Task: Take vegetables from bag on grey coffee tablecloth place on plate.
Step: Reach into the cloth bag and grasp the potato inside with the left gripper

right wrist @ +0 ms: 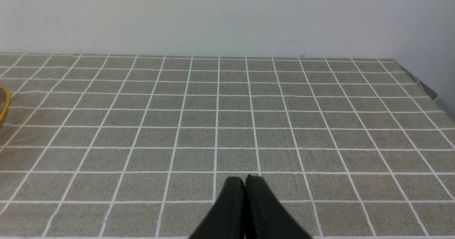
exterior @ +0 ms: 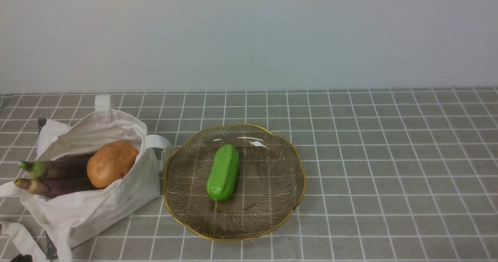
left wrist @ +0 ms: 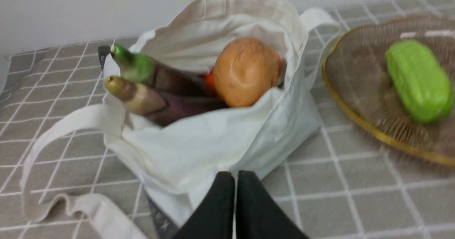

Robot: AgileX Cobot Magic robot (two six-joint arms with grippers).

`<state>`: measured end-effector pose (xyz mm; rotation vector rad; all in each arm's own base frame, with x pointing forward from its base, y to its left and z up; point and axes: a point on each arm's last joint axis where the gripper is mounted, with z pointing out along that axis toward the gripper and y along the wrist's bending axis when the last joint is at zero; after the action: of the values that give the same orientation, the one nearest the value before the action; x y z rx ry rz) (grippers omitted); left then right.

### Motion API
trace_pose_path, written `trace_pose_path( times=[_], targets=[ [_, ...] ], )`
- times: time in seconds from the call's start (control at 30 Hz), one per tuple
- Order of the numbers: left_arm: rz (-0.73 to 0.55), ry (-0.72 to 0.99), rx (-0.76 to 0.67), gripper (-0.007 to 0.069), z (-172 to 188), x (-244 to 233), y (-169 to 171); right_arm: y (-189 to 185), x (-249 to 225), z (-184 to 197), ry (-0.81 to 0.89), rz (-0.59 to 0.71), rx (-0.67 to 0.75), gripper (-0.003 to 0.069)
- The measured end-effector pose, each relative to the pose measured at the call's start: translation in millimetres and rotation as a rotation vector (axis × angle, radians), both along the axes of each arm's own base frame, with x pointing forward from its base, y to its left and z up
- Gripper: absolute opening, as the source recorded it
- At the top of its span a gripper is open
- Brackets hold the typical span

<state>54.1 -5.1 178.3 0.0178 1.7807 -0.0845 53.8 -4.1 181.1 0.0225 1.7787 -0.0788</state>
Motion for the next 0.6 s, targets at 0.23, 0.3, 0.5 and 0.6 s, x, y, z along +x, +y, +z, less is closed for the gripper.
trace_pose_path(
  times=[0.23,0.3,0.5,0.6],
  targets=[
    [0.077,-0.25,-0.568,-0.0005,26,2,4,0,0,0,0.0,0.0,0.0,-0.0013],
    [0.092,-0.28,-0.646,-0.0005,28,2,5,0,0,0,0.0,0.0,0.0,-0.0013],
    [0.196,-0.53,-0.846,-0.0005,50,-4,22,0,0,0,0.0,0.0,0.0,-0.0013],
    [0.151,-0.649,-0.794,-0.0005,87,-16,22,0,0,0,0.0,0.0,0.0,-0.0013]
  ],
)
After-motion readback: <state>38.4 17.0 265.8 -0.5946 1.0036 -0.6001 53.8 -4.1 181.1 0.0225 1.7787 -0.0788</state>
